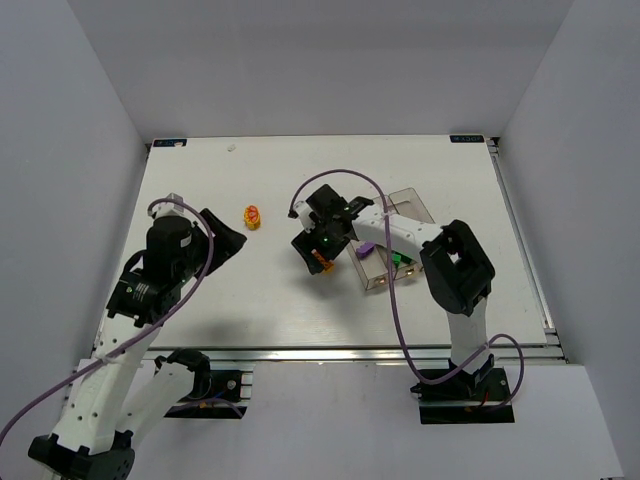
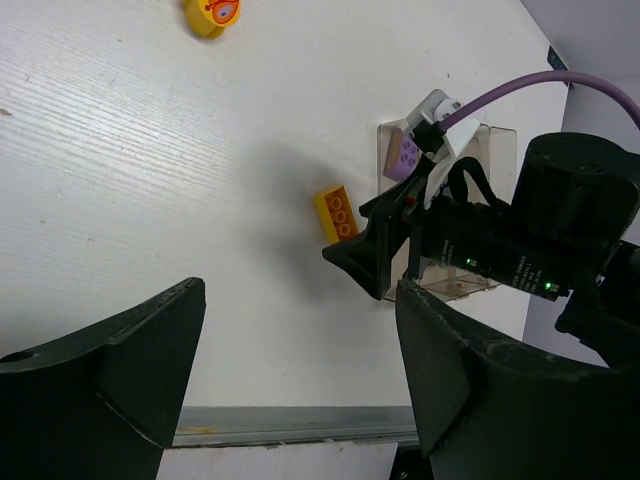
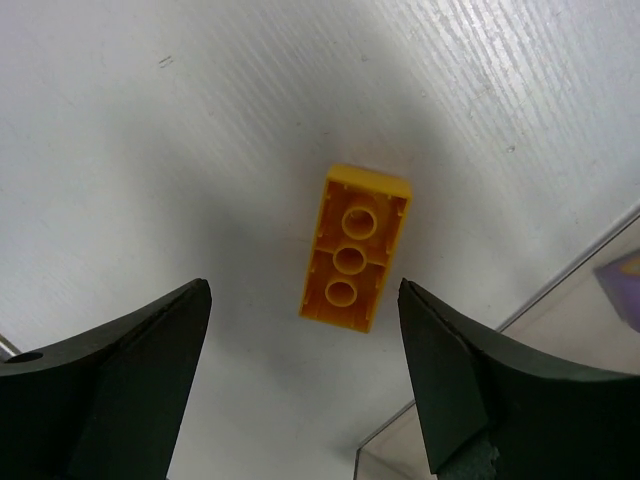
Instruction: Sort the legos into containers by color
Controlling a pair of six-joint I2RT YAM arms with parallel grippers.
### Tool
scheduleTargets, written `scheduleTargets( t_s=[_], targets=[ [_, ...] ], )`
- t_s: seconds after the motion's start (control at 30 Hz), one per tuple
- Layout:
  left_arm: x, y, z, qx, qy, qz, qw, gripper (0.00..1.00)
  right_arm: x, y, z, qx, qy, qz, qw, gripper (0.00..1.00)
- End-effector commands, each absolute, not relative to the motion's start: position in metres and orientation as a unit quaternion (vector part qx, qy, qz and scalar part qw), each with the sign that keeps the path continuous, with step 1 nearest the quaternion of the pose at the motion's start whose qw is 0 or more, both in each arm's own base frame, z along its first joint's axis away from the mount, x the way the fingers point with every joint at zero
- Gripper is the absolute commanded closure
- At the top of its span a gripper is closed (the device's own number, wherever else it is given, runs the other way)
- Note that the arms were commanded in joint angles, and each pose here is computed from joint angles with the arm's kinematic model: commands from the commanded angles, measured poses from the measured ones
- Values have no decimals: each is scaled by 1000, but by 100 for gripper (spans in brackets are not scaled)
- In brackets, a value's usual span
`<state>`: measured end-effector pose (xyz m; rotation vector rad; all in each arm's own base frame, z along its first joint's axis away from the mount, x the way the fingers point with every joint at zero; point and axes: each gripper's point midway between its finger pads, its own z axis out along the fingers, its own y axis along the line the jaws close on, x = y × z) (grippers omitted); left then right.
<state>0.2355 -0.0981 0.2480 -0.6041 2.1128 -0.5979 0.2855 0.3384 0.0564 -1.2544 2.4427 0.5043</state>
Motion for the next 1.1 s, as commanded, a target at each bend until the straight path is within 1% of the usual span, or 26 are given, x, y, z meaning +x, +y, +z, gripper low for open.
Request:
scheduleTargets(
  t_s=[0.0, 0.13, 0.3, 0.4, 0.43, 0.5, 0.53, 0.6, 0.63, 0.7, 0.73, 0.8, 0.83, 0.9, 0.97, 1.0, 1.07],
  targets=[
    [228, -87, 240, -266, 842, -219, 414, 14, 301, 352, 62, -420, 868, 164, 207, 19],
    [227, -89, 236, -269, 842, -222, 410, 14, 310, 344, 44, -413, 878, 123, 208, 22],
    [230, -92, 230, -268, 845, -226, 403, 14, 313, 341, 33, -414, 880, 116, 203, 29],
    [233, -94, 228, -267, 847, -225, 401, 14, 312, 343, 30, -418, 878, 117, 201, 41],
    [235, -95, 228, -265, 848, -226, 400, 14, 312, 344, 33, -420, 876, 122, 202, 53],
    [237, -99, 224, -263, 850, -231, 394, 14, 312, 346, 41, -429, 870, 126, 210, 69],
    [239, -101, 220, -262, 850, -234, 392, 14, 313, 346, 45, -438, 864, 127, 215, 81],
    [240, -104, 214, -262, 851, -239, 386, 14, 315, 345, 64, -445, 855, 132, 234, 94],
    [242, -105, 208, -263, 852, -240, 384, 14, 317, 344, 84, -450, 844, 138, 256, 100],
    [247, -107, 205, -261, 851, -242, 387, 14, 326, 339, 109, -452, 833, 139, 286, 100],
    [249, -107, 200, -261, 852, -240, 384, 14, 330, 337, 137, -452, 821, 146, 318, 100],
    [258, -110, 191, -254, 859, -230, 380, 14, 348, 322, 165, -446, 809, 148, 352, 100],
    [263, -112, 183, -247, 867, -222, 371, 13, 361, 301, 182, -429, 812, 145, 368, 100],
    [270, -115, 178, -239, 871, -220, 367, 13, 372, 285, 198, -415, 815, 142, 378, 100],
    [280, -120, 171, -225, 879, -216, 361, 13, 378, 254, 188, -396, 842, 125, 345, 100],
    [285, -122, 170, -222, 880, -215, 361, 13, 392, 227, 188, -367, 858, 115, 339, 100],
    [290, -123, 166, -211, 885, -209, 358, 13, 386, 206, 172, -352, 881, 118, 294, 100]
  ],
)
